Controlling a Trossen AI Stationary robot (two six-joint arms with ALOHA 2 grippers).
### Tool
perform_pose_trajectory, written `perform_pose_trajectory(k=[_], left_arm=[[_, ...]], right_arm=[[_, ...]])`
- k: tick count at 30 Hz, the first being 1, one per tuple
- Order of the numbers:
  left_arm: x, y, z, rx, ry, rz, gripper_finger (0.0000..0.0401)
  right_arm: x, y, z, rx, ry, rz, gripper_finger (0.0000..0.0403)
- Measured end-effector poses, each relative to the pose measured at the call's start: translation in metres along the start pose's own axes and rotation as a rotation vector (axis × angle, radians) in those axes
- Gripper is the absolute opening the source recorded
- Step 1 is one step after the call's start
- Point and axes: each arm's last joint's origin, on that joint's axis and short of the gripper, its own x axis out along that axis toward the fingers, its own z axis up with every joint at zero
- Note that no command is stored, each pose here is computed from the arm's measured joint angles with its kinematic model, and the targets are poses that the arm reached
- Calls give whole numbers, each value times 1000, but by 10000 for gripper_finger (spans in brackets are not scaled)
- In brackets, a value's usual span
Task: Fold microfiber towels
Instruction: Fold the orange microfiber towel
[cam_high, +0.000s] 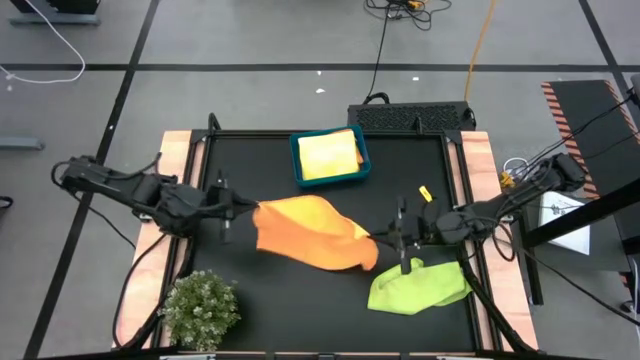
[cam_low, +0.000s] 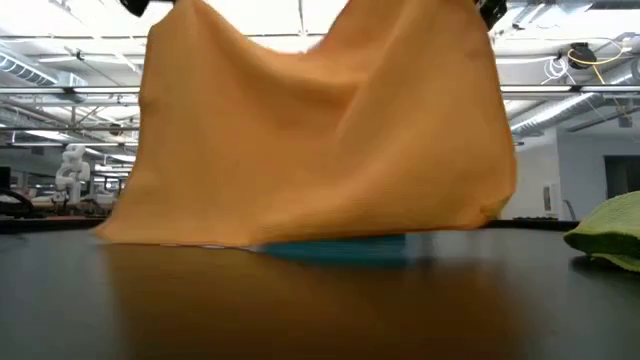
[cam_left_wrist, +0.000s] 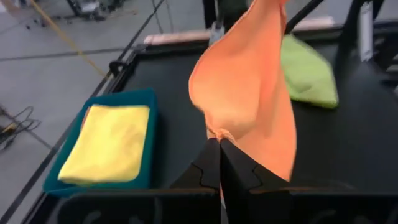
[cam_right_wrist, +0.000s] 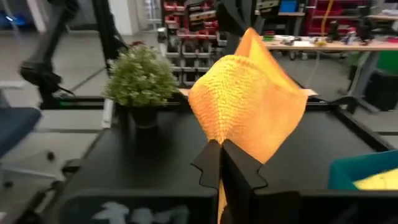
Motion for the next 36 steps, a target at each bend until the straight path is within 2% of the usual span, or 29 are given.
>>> perform_pose_trajectory(k=[5,9,16,23,30,36], left_arm=[[-9,-1,-1,-36,-14,-31,0],[-2,2,-13,-53,122,28,0],[29,7,-28,-61,347,130,0],[75,11,-39,7,495,127,0],[110,14,-52,38,600,128,0],[133,16,-62,47,647,131,0]], right_arm=[[-5,6,3,84,-18,39,0],[-7,1,-1,116,30,16,0],[0,-26,-25,207,253,-168,0],[11,-45,-43,193,383,-293,0],[18,-59,-77,220,605,-435,0],[15,-72,-113,259,641,-506,0]])
